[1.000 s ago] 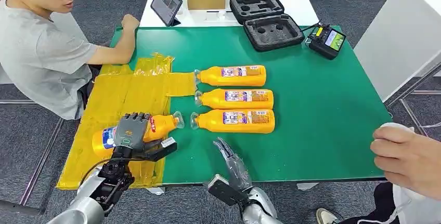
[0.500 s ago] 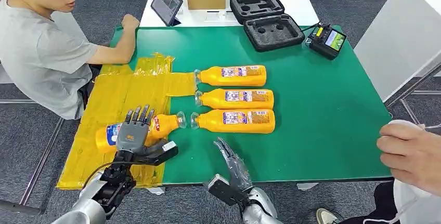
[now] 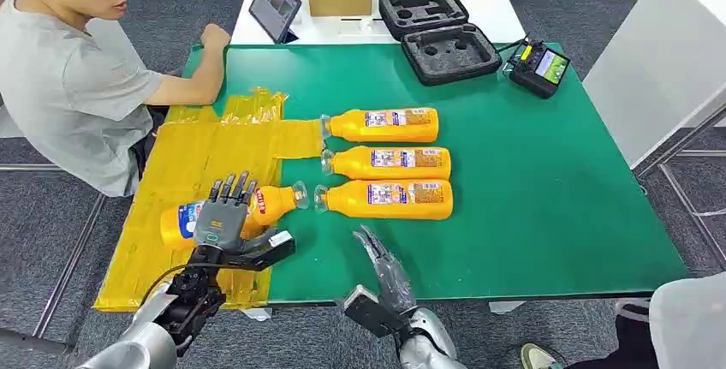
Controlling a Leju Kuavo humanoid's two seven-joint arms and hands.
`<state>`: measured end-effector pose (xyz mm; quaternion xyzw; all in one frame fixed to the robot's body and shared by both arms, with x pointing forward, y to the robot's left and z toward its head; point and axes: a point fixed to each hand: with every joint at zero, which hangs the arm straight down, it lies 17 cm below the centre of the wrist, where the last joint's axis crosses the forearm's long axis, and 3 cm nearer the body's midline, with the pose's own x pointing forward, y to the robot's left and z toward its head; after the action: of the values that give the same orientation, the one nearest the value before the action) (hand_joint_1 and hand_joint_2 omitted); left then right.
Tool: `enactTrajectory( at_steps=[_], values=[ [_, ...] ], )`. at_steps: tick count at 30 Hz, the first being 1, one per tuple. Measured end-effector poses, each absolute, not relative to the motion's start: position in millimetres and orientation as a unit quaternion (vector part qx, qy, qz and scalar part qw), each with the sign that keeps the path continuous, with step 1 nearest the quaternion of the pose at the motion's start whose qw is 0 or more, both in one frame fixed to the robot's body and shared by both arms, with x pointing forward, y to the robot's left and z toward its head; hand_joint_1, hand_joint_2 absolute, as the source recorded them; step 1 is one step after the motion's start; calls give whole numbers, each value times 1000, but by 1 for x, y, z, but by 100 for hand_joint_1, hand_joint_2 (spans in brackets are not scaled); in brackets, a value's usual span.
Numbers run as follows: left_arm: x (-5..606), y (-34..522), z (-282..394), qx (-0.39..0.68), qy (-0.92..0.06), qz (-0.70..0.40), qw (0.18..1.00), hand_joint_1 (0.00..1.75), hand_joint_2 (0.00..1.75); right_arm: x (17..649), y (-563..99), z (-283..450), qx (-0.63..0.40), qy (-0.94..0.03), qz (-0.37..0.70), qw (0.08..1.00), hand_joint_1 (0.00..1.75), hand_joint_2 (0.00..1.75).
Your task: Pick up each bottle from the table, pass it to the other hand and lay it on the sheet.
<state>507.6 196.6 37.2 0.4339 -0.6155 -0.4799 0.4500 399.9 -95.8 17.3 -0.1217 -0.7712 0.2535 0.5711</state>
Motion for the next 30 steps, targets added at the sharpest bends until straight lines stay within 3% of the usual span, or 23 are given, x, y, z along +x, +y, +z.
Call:
enactTrajectory(
  at_steps=[4,9,18,25,30],
  values=[
    [504,179,52,417,-649,-472,426,0,0,400,-95,17,-122,-772,256,570,0,175],
    [485,132,116,392,-738,-430,341,0,0,398,-95,16,-124,-771,260,568,0,175],
    [446,111,198,405,-803,-357,252,0,0,397,-102,13,-130,-768,252,574,0,175],
    [431,110,230,405,-827,-320,224,0,0,398,-104,16,-144,-771,256,565,0,175],
    [423,122,237,370,-858,-247,259,0,0,389,-87,31,-192,-787,356,465,0,175]
  ],
)
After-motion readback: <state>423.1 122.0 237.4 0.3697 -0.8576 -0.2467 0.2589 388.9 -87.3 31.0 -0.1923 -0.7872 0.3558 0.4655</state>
